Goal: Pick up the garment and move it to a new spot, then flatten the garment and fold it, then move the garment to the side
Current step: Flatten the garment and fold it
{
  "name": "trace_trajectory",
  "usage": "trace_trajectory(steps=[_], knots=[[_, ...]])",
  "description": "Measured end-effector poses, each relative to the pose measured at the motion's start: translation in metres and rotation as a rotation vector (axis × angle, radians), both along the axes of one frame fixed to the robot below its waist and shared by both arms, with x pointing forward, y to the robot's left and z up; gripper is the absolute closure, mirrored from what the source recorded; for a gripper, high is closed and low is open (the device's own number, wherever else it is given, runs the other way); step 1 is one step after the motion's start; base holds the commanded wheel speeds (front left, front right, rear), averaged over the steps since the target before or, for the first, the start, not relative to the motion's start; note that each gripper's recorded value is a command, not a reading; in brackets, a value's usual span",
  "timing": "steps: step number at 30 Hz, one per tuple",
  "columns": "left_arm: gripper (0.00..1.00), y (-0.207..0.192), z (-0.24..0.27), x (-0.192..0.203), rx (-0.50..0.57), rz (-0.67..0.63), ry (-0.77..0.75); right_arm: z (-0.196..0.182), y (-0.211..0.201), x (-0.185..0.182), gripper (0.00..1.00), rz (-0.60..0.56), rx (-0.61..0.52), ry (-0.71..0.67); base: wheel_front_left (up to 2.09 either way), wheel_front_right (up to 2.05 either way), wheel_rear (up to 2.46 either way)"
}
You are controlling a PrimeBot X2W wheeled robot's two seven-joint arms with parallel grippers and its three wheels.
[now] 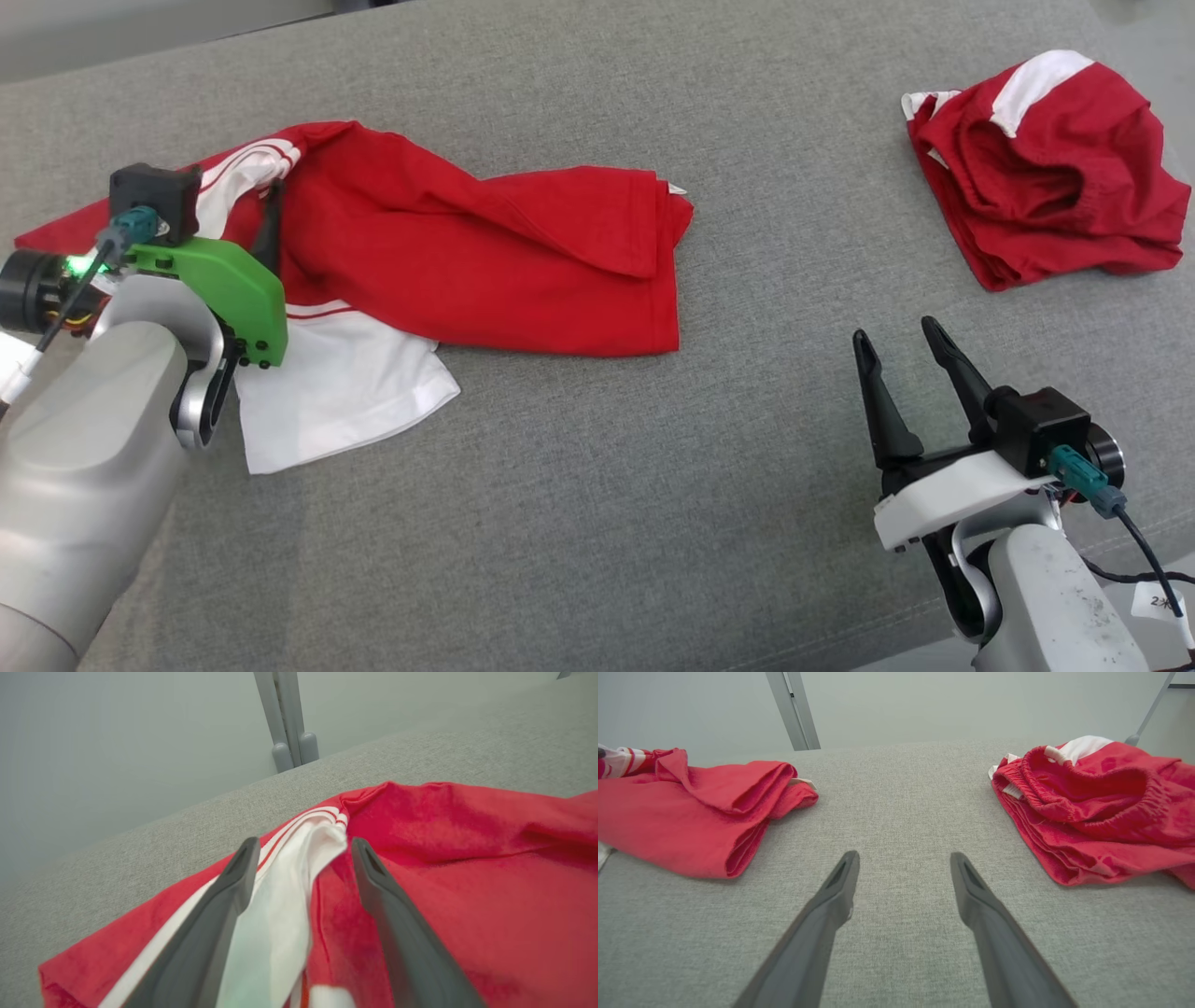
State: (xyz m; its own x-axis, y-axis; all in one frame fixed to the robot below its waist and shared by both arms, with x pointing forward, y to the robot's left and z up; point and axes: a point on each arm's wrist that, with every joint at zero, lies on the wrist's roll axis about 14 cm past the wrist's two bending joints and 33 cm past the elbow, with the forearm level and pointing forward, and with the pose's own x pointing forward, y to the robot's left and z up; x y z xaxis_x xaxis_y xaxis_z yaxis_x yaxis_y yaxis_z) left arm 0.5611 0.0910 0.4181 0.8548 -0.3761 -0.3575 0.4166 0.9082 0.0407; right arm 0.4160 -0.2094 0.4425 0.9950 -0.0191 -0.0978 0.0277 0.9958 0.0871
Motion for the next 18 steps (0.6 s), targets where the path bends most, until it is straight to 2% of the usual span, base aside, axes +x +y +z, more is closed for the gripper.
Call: trace_trajectory(steps=[6, 7, 10, 11, 12, 13, 18], knots=[[0.00, 0.008, -0.008, 0.014, 0.052, 0.030, 0.013, -0.006, -0.002, 0.001, 0.00, -0.005, -0.003, 0.015, 0.00, 0.00, 0.00], [0.03, 0.010, -0.008, 0.015, 0.057, 0.034, 0.016, -0.006, -0.001, 0.001, 0.00, -0.003, -0.002, 0.016, 0.00, 0.00, 0.00], [0.51, 0.012, -0.004, 0.020, 0.077, 0.041, 0.005, -0.007, 0.002, 0.003, 0.00, 0.007, 0.002, 0.015, 0.00, 0.00, 0.00], [0.64, 0.011, -0.004, 0.020, 0.082, 0.039, 0.008, -0.006, 0.003, 0.003, 0.00, 0.009, 0.002, 0.015, 0.00, 0.00, 0.00], [0.73, 0.009, -0.005, 0.019, 0.085, 0.037, 0.016, -0.006, 0.004, 0.004, 0.00, 0.013, 0.003, 0.014, 0.00, 0.00, 0.00], [1.00, 0.008, -0.007, 0.018, 0.090, 0.028, 0.028, -0.005, 0.005, 0.004, 0.00, 0.016, 0.003, 0.012, 0.00, 0.00, 0.00], [1.00, 0.003, -0.002, 0.020, 0.084, 0.019, 0.028, -0.003, 0.006, 0.005, 0.00, 0.020, 0.004, 0.005, 0.00, 0.00, 0.00]])
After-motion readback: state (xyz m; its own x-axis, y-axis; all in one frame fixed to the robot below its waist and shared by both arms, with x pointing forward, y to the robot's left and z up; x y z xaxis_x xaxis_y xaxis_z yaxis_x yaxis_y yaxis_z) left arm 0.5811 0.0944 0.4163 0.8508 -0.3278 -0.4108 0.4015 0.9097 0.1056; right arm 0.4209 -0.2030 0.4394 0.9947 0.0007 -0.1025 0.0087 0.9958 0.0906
